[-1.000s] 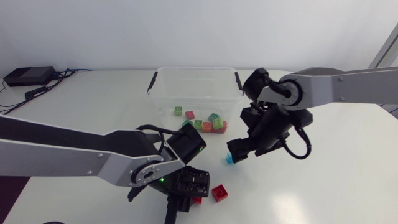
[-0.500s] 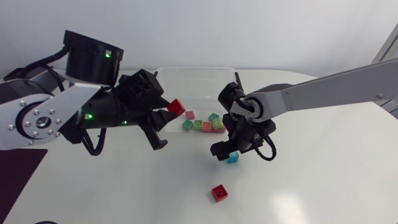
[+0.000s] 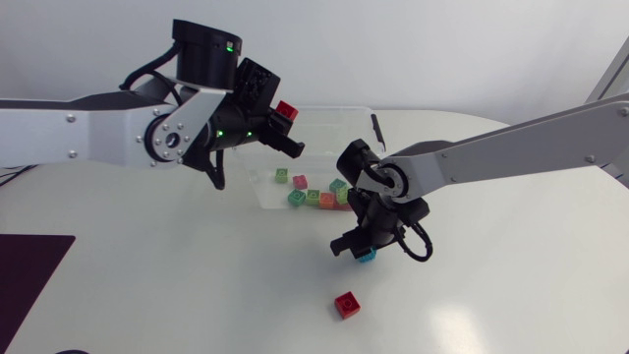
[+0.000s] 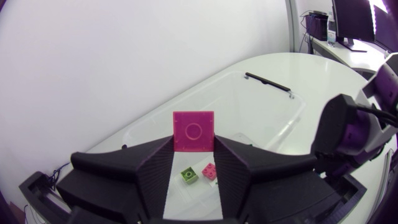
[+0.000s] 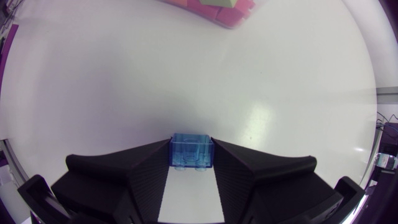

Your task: Pick up the duplo bricks and place them in the container

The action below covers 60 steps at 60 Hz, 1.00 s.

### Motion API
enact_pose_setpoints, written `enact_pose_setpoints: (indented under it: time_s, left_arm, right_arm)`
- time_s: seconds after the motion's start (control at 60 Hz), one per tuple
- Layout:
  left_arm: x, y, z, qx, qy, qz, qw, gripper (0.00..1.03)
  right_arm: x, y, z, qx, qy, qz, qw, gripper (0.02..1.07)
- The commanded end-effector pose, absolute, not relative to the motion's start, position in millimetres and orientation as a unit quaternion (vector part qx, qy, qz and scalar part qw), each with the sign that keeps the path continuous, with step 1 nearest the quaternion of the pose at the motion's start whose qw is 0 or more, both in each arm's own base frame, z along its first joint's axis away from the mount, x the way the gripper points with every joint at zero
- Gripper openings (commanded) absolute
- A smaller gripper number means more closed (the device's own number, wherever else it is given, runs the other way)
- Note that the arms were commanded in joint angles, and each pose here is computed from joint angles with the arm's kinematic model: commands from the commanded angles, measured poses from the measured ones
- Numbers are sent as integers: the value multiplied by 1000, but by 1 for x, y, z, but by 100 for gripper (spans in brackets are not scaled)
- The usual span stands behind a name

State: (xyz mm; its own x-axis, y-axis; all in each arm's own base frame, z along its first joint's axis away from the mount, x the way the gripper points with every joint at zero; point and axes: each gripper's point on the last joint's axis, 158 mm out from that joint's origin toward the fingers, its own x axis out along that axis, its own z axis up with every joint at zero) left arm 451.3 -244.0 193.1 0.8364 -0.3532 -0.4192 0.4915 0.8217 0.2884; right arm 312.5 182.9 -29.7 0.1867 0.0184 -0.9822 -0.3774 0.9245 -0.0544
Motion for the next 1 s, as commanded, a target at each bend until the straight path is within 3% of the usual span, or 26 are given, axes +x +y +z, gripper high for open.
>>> enact_pose_setpoints:
  time_s: [0.0,0.033,0.083,0.1,0.117,0.15,0.167,0.333,0.583,0.7,0.983]
  left_arm:
    - [476,-245,194,178,173,-200,948,17]
    - [479,-245,191,178,176,-198,948,17]
    - [493,-241,184,173,182,-174,952,30]
    - [499,-241,180,174,188,-165,952,47]
    - [501,-241,180,173,189,-164,953,51]
    - [509,-239,176,170,194,-153,954,91]
    - [511,-239,174,170,195,-148,954,101]
    - [517,-227,180,154,200,-126,959,100]
    - [473,-190,213,152,224,-131,954,99]
    - [450,-169,230,139,225,-130,956,99]
    - [405,-149,222,129,231,-128,956,99]
  right_arm:
    - [300,176,-22,-155,624,136,754,40]
    - [300,174,-12,-155,617,136,760,40]
    - [300,170,8,-153,607,138,768,39]
    - [300,168,15,-153,603,139,770,39]
    - [300,168,18,-153,601,140,772,39]
    - [303,165,38,-148,590,140,781,39]
    - [303,164,45,-147,586,140,784,39]
    - [328,156,130,-123,523,143,831,39]
    - [370,174,201,-99,434,158,882,39]
    - [395,194,210,-92,401,170,896,39]
    - [443,240,193,-98,364,193,906,39]
